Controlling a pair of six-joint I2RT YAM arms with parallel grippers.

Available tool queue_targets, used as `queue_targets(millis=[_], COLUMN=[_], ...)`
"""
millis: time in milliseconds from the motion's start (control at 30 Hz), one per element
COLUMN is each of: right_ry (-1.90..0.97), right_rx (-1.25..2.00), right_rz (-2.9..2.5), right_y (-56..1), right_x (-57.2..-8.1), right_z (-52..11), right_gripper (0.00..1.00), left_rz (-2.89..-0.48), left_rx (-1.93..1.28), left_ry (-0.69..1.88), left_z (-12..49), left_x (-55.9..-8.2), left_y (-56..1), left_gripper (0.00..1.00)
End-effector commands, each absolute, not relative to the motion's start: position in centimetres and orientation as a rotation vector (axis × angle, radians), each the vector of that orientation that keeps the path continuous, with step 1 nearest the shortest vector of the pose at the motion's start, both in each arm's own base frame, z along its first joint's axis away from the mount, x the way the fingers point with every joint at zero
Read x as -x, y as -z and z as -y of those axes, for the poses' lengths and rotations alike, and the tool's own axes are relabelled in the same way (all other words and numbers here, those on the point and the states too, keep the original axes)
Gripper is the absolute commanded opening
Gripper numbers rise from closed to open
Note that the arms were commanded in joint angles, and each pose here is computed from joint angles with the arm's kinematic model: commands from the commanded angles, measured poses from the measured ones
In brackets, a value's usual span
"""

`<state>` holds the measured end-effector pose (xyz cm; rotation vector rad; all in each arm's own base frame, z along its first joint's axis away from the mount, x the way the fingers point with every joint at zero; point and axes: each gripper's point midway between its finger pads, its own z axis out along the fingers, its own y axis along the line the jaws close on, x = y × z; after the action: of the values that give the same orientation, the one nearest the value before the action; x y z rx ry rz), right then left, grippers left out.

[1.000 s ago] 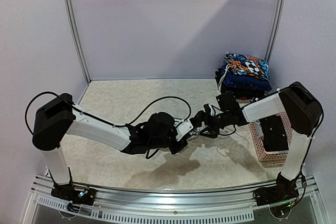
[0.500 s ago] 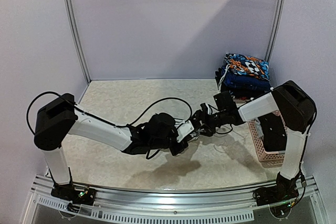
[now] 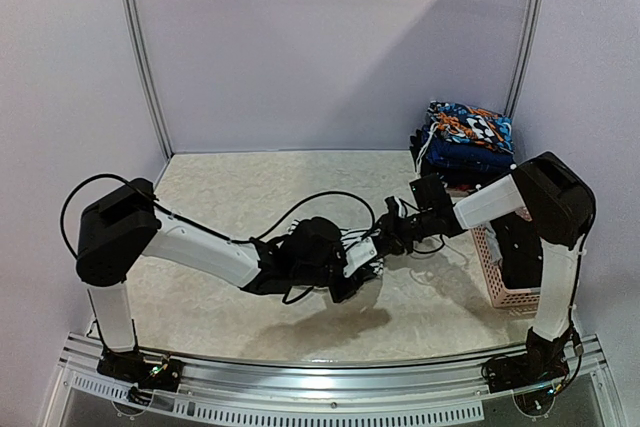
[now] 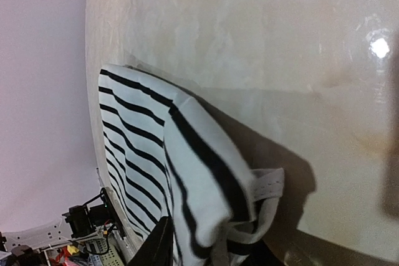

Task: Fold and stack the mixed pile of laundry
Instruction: Pass from the left arm to the right, then place the square-folded tank top at the corner of the board.

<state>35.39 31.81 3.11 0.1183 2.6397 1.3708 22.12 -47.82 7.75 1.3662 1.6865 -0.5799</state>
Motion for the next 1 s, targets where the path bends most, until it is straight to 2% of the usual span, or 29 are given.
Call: queue_targets(millis=[0, 200, 300, 433, 700, 833, 967], right_ry=[-1.369, -1.344, -1.318, -1.286, -1.134, -1.053, -0.982], right_rx=[-0.097, -0.09, -0.072, -0.044, 0.023, 0.056, 0.098], right_rz=[-2.628, -2.643, -2.65, -2.659, -2.691, -2.701, -2.704], right_y=[-3.2, -2.9, -2.8, -2.9, -3.4, -4.0, -4.6], right_x=[-36.2, -36.3, -36.5, -36.7, -37.4, -38.1, -38.7], right_z=[-31.9, -31.5, -31.4, -31.3, -30.4, -30.0, -29.7], right_gripper=[0.29, 0.11, 0.05, 0.0, 0.0, 0.0, 0.0], left_rz=[-1.666, -1.629, -1.625, -1.618, -1.638, -1.644, -1.657], left_rx=[-1.444, -1.465, -1.45, -1.41, -1.316, -1.256, -1.217], left_ry=[0.684, 0.8, 0.821, 0.836, 0.773, 0.728, 0.692], left_z=[48.7, 48.5, 48.2, 47.7, 45.9, 44.7, 43.7], left_x=[-20.0, -18.3, -18.0, -18.0, -19.0, -19.7, -20.2], left_y=[-7.3, -8.2, -8.4, -9.0, -9.5, -9.7, -9.8], left_gripper=[0.22, 0.52, 0.63, 0.7, 0.81, 0.99, 1.0])
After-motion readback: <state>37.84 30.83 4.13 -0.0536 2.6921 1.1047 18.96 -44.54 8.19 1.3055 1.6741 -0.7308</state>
